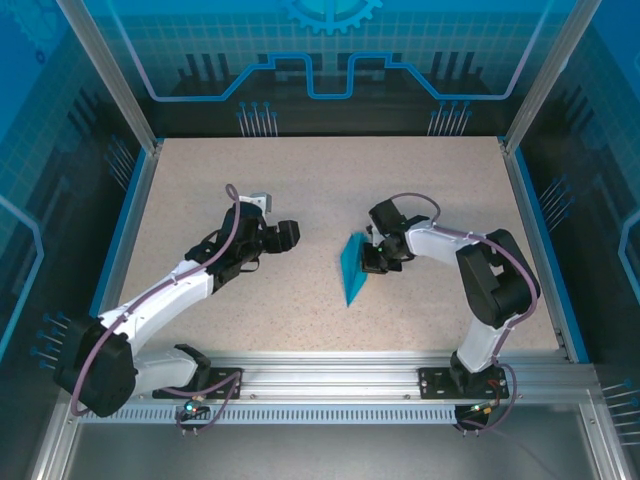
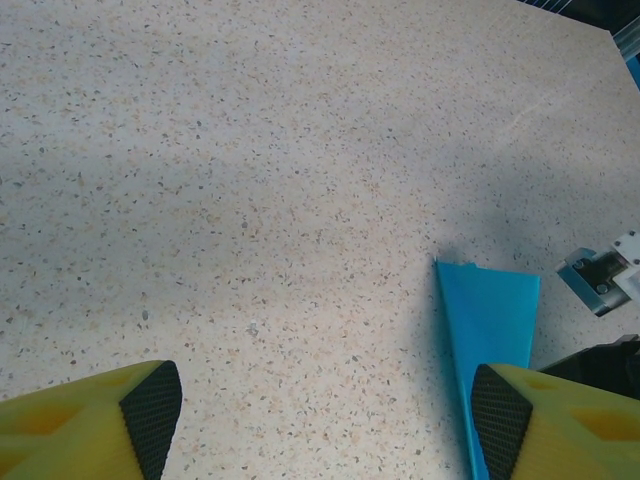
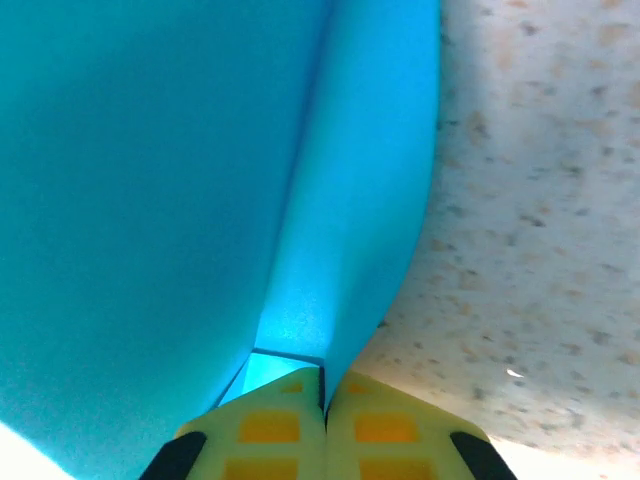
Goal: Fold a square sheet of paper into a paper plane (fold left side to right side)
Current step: Turn over the paper plane at the center of the table, then pick up the paper plane at the center of the table.
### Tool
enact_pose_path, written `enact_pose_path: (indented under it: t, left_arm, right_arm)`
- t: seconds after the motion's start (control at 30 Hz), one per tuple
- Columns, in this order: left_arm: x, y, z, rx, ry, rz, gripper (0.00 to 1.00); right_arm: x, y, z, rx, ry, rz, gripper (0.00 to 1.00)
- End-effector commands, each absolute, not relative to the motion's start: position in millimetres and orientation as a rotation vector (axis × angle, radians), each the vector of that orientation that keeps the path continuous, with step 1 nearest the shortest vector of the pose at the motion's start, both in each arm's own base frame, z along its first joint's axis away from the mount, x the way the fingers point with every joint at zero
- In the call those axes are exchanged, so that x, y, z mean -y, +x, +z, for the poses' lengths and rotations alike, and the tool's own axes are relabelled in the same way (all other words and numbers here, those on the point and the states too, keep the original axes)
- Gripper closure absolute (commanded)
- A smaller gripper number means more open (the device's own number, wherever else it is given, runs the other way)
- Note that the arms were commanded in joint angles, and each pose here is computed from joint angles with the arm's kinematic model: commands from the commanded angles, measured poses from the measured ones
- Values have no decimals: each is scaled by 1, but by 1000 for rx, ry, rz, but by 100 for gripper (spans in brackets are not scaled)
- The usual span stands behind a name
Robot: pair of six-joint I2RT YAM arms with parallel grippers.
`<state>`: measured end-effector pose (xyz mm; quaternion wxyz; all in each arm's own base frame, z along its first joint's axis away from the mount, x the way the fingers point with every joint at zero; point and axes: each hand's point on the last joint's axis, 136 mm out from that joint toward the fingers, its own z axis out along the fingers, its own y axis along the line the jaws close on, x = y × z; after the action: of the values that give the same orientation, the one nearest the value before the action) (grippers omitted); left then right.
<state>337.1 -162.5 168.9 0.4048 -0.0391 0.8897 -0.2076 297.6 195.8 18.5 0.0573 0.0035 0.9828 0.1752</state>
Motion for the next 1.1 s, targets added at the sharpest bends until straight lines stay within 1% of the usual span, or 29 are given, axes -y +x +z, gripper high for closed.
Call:
enact_pose_path:
  t: [0.0, 0.07, 0.2, 0.33, 0.37, 0.53, 0.67, 0.77, 0.83, 1.0, 1.07]
  left_arm:
    - [162, 338, 170, -2247, -94, -531, 20]
    - [163, 339, 170, -2247, -95, -534, 20]
    - [164, 338, 170, -2247, -92, -541, 19]
    - [164, 340, 174, -2239, -87, -537, 19]
    - [164, 340, 175, -2236, -85, -537, 18]
    - [163, 342, 180, -2218, -82, -529, 16]
    - [161, 343, 183, -2209, -91, -522, 15]
    - [154, 342, 184, -2200, -130, -496, 14]
    - [145, 341, 185, -2185, -181, -465, 14]
    - [120, 330, 186, -2135, -278, -398, 8]
    - [115, 325, 186, -2126, -289, -388, 8]
  right_arm:
    - [-180, 298, 26, -2970, 12, 464, 97]
    - [-183, 300, 30, -2951, 6, 494, 94]
    - [-185, 302, 41, -2925, -12, 511, 83]
    - [-175, 300, 56, -2911, -22, 442, 65]
    - [-172, 298, 59, -2910, -20, 424, 62]
    - [-169, 290, 91, -2856, -62, 388, 51]
    - [-187, 279, 113, -2825, -202, 389, 41]
    - [-210, 269, 123, -2833, -331, 367, 38]
    - [-225, 263, 122, -2857, -415, 297, 37]
    - [-253, 258, 103, -2889, -625, 45, 35]
    - [-257, 259, 94, -2898, -673, -51, 35]
